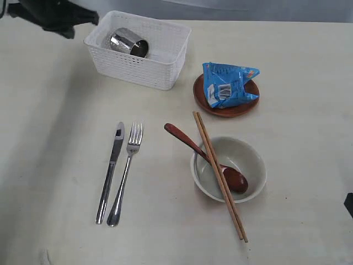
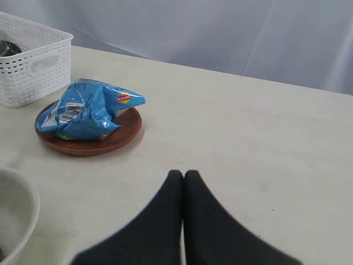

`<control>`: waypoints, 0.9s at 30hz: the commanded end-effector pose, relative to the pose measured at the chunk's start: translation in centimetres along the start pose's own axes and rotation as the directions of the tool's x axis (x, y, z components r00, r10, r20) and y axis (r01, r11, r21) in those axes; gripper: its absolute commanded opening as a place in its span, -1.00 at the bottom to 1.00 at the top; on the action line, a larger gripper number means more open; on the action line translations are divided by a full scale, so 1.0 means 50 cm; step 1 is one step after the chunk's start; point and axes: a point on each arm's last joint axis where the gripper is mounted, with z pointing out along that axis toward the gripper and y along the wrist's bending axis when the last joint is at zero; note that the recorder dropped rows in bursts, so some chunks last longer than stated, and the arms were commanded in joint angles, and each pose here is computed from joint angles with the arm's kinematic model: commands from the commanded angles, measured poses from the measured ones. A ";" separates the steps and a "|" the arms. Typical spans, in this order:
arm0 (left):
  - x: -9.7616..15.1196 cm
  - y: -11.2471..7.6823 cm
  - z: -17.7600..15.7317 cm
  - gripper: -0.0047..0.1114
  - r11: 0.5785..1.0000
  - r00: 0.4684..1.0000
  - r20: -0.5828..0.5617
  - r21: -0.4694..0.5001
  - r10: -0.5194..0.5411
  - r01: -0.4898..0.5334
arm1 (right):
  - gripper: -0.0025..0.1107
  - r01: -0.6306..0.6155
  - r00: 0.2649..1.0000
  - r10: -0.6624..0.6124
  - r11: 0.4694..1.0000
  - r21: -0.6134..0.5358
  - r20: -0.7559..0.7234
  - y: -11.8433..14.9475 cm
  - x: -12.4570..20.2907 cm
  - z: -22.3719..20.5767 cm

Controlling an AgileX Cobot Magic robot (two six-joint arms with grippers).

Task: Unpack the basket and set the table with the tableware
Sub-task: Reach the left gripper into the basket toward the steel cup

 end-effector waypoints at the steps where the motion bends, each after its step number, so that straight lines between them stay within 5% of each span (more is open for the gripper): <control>1: -0.060 -0.080 -0.042 -0.63 0.980 0.979 0.182 0.156 0.091 -0.120 | -0.96 -0.006 1.000 0.006 1.000 0.008 0.003 -0.001 0.001 0.000; 7: -0.059 -0.173 -0.019 0.39 0.917 0.922 0.196 0.160 0.333 -0.366 | -0.96 -0.006 1.000 0.006 1.000 0.008 0.003 -0.001 0.001 0.000; 11: -0.028 -0.226 0.012 0.38 0.777 0.776 0.133 0.056 0.617 -0.627 | -0.96 -0.006 1.000 0.006 1.000 0.008 0.003 -0.001 0.001 0.000; 16: -0.005 -0.266 0.047 0.36 0.716 0.715 0.055 -0.097 0.697 -0.691 | -0.96 -0.006 1.000 0.006 1.000 0.008 0.003 -0.001 0.001 0.000; 22: 0.002 -0.270 0.080 0.36 0.776 0.782 0.057 -0.186 0.621 -0.603 | -0.96 -0.006 1.000 0.006 1.000 0.008 0.003 -0.001 0.001 0.000; 27: 0.016 -0.269 0.112 0.36 0.770 0.780 0.024 -0.181 0.625 -0.612 | -0.96 -0.006 1.000 0.006 1.000 0.008 0.003 -0.001 0.001 0.000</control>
